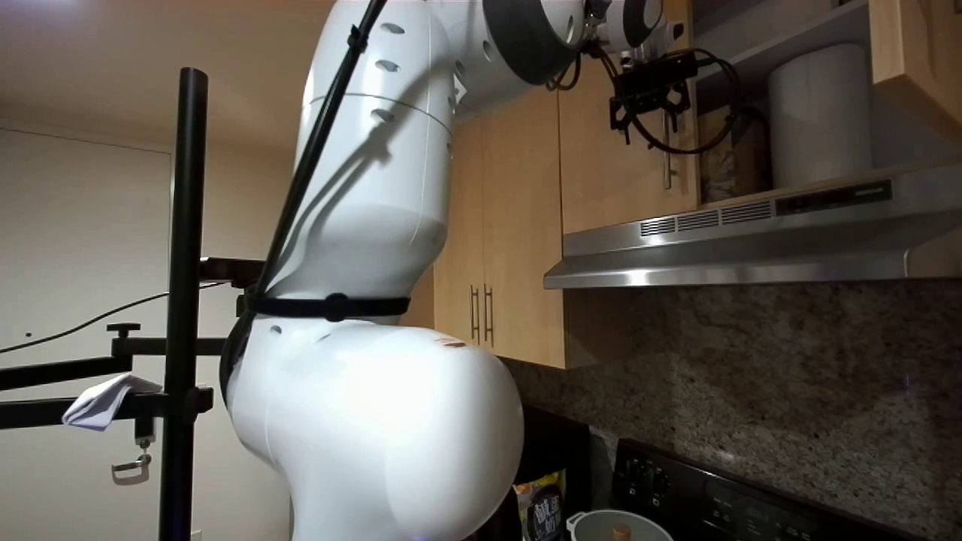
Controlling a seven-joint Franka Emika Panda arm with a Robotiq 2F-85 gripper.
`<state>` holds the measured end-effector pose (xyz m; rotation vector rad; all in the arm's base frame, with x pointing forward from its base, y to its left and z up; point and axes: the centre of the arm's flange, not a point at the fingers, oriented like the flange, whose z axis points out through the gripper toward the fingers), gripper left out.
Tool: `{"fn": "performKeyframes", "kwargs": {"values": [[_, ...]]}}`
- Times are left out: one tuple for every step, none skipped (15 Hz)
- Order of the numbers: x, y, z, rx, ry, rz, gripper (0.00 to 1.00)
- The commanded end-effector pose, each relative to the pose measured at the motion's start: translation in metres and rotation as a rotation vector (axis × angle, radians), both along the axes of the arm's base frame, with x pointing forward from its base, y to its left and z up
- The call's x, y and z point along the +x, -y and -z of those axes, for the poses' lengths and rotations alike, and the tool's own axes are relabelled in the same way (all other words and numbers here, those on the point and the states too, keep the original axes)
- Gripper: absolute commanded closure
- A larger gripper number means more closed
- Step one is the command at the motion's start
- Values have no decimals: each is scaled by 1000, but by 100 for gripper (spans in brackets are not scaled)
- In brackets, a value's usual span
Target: Open the left cabinet door at the top
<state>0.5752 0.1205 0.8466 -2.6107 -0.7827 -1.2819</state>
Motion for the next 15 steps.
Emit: {"fn": "performKeyframes", "kwargs": {"values": [[13,-1,-6,3,-18,-49,0],[15,-3,-5,5,-26,-57,0],[16,-5,-4,8,-33,-64,0],[18,-6,-3,12,-42,-71,0],[19,-7,-2,14,-48,-75,0],[20,-8,-1,16,-52,-81,0],[21,-9,-1,20,-57,-86,0],[19,-9,-1,28,-63,-100,0],[18,-9,-1,30,-64,-108,0],[16,-9,0,38,-69,-131,0],[16,-9,0,47,-74,-151,0],[13,-11,2,47,-81,-179,0],[12,-11,2,47,-84,-202,0],[8,-13,3,46,-88,-232,0],[7,-13,3,44,-88,-250,0]]}}
